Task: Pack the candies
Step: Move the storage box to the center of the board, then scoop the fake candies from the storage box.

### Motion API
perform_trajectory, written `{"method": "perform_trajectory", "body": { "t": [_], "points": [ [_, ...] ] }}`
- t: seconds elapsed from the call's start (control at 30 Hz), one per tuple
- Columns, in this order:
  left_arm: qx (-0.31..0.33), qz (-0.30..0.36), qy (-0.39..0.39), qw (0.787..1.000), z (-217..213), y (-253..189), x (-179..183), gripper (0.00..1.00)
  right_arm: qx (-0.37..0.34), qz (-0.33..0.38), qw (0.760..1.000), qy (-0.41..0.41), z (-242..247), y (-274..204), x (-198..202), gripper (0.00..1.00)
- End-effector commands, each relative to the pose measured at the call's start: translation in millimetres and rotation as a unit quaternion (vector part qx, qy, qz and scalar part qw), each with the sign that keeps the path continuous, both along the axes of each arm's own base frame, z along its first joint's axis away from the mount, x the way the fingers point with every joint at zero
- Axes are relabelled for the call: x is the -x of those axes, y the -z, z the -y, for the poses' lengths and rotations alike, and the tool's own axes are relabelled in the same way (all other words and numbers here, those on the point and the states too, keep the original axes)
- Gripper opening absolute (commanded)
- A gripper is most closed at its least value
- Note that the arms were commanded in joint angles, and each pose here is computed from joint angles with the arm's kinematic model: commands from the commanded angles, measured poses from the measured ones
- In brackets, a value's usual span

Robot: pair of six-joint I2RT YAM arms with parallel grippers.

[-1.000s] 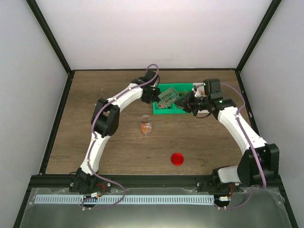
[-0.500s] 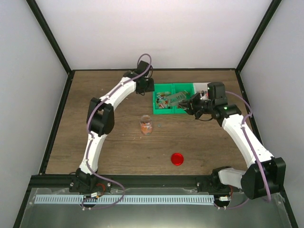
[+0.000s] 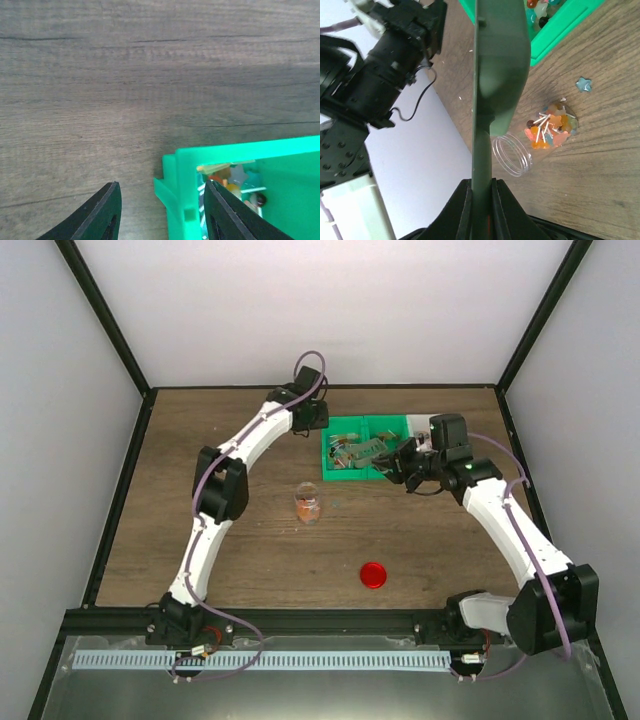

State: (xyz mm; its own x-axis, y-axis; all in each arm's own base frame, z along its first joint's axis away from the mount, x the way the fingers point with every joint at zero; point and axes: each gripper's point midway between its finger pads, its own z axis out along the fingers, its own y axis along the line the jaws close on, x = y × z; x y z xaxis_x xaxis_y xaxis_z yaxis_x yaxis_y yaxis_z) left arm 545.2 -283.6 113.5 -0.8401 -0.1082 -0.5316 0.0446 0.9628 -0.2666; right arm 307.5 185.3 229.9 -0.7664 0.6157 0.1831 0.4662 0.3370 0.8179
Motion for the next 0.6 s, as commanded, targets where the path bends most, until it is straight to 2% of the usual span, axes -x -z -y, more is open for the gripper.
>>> {"method": "perform_trajectory", "body": {
  "t": [0.0, 0.33, 0.57],
  "points": [
    [-0.026, 0.003, 0.005, 1.0, 1, 15, -9, 0.47, -0.008, 0.033, 0.999, -0.021, -9, -10, -10, 0.01],
    [-0.03, -0.009, 0.01, 0.999, 5, 38, -12, 0.46, -0.011, 0.048, 0.997, -0.058, -17, -7, -27, 0.01],
    [-0.032, -0.001, -0.002, 0.999, 2, 32, -15, 0.33, -0.011, 0.033, 0.997, -0.064, -16, 2, -33, 0.01]
  ]
}}
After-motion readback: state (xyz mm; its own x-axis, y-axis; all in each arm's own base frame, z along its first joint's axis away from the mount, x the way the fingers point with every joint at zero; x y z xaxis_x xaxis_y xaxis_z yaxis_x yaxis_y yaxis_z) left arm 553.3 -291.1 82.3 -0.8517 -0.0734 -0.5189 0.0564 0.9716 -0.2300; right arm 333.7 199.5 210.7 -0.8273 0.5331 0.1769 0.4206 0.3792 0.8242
